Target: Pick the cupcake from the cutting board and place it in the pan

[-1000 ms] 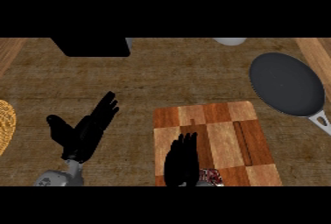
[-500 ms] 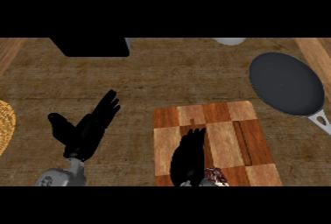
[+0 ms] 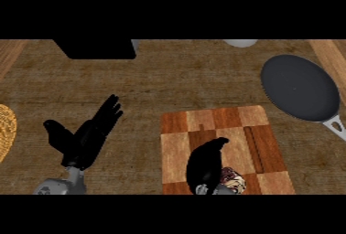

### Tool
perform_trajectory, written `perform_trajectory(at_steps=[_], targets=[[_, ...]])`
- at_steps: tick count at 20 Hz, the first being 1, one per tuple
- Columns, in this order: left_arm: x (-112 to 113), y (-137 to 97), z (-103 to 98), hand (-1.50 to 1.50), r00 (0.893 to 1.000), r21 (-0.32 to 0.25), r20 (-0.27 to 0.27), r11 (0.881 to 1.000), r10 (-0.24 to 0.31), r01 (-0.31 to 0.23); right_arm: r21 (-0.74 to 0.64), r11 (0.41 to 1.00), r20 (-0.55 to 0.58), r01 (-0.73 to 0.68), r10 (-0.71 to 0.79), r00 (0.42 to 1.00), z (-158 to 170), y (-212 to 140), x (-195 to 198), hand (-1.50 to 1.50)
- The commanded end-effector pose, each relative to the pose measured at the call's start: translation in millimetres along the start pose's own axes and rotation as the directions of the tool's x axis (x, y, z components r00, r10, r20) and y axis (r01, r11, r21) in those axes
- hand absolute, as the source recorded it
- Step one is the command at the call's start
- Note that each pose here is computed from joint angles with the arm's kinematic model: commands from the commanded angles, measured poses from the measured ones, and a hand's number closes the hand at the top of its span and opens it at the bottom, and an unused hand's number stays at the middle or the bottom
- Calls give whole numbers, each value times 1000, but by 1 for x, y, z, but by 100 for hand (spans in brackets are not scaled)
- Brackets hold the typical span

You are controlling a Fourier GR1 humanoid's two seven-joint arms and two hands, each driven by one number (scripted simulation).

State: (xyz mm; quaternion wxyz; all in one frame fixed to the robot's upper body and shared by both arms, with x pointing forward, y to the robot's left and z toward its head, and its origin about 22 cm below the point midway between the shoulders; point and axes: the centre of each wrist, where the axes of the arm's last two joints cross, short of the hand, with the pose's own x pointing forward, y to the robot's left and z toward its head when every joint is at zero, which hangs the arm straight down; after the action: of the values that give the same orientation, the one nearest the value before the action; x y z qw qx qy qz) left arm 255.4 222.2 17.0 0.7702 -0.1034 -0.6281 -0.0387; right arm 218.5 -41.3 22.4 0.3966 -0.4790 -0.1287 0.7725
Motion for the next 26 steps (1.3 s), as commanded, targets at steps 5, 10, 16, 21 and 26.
perform_trajectory(at_steps=[5, 10, 16, 21, 26], targets=[[-1, 0, 2, 0, 1000, -8, -4, 1000, -1, 1, -146, 985, 12, -96, 99, 995, -18, 8, -7, 150], [-9, 3, 5, 0, 1000, -7, 4, 1000, 4, -4, -174, 976, 17, -133, 138, 990, -11, 26, -6, 150], [-3, 3, -1, 0, 1000, 34, 5, 999, 26, -26, -152, 806, -77, 572, -586, 806, -34, -17, -60, 150], [-6, -2, -1, 0, 1000, 1, 3, 1000, 5, -5, -430, 537, -144, 725, -834, 533, -42, -45, -104, 150], [-10, 1, -1, 0, 1000, -17, -13, 1000, 3, -3, -681, 299, -31, 669, -924, 381, -25, -68, -113, 150]])
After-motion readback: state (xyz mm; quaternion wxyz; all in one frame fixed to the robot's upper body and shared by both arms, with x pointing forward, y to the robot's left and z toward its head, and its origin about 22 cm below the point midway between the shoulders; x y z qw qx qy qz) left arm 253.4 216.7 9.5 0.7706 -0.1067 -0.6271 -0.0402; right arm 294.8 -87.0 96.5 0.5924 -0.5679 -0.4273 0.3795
